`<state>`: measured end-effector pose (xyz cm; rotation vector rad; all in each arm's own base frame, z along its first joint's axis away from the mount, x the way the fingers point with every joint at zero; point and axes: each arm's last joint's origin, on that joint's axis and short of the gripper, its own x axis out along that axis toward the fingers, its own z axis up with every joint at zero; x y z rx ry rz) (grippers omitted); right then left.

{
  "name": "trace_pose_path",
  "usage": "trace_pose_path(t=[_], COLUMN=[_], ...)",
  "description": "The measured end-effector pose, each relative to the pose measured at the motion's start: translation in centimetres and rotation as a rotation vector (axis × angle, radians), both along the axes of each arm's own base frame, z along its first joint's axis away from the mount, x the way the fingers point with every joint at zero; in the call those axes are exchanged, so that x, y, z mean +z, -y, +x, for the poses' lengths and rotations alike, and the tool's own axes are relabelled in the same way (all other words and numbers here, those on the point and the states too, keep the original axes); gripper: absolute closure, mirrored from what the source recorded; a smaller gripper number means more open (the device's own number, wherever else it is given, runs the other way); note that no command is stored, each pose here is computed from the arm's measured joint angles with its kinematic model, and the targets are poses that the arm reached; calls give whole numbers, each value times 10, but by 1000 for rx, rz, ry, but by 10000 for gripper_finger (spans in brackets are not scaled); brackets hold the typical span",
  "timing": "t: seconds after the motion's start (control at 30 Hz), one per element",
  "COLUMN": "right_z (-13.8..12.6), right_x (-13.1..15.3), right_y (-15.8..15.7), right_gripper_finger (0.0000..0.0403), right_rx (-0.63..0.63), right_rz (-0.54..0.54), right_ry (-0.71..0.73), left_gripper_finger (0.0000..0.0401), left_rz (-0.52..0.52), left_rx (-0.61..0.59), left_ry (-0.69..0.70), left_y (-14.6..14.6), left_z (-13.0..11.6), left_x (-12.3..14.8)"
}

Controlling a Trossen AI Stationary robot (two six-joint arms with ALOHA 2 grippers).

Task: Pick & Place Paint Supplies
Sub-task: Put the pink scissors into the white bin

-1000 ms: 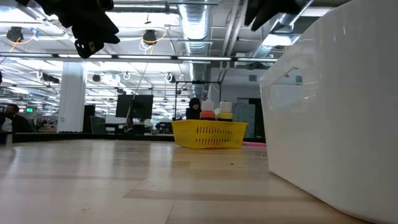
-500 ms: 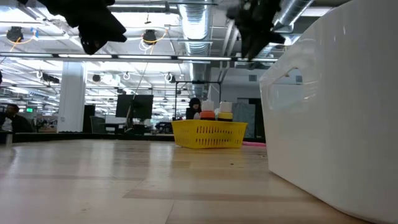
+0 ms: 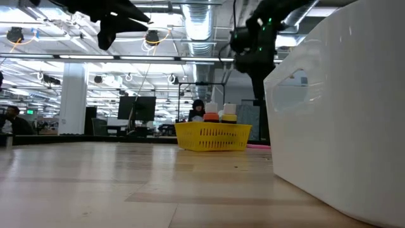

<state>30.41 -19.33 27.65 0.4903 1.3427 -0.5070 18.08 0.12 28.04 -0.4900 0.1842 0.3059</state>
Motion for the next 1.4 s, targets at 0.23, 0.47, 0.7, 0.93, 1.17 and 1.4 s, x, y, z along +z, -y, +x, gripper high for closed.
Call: trace_pose_path(t=[0.23,0.47,0.7,0.93,1.17,1.4], right_z=[-1,3,4,9,14,21], right_x=[-37,-47,-21,-19,-54,-68], right_y=[23,26,22,21,7,-7], right_gripper_finger=[301,301,301,301,301,301], right_rx=[-35,-26,57,-42,-187,-245], right_rz=[86,93,121,122,140,77], right_ry=[-129,-140,74,143,136,118], left_gripper_finger=[316,316,316,316,316,316], left_rz=[-67,-99,-101,-93,-78,-61], left_rx=[58,66,66,64,60,56], left_ry=[41,51,51,48,43,36], left_y=[-7,-7,-7,-7,-7,-7], left_z=[0,0,0,0,0,0], left_x=[2,2,2,2,2,2])
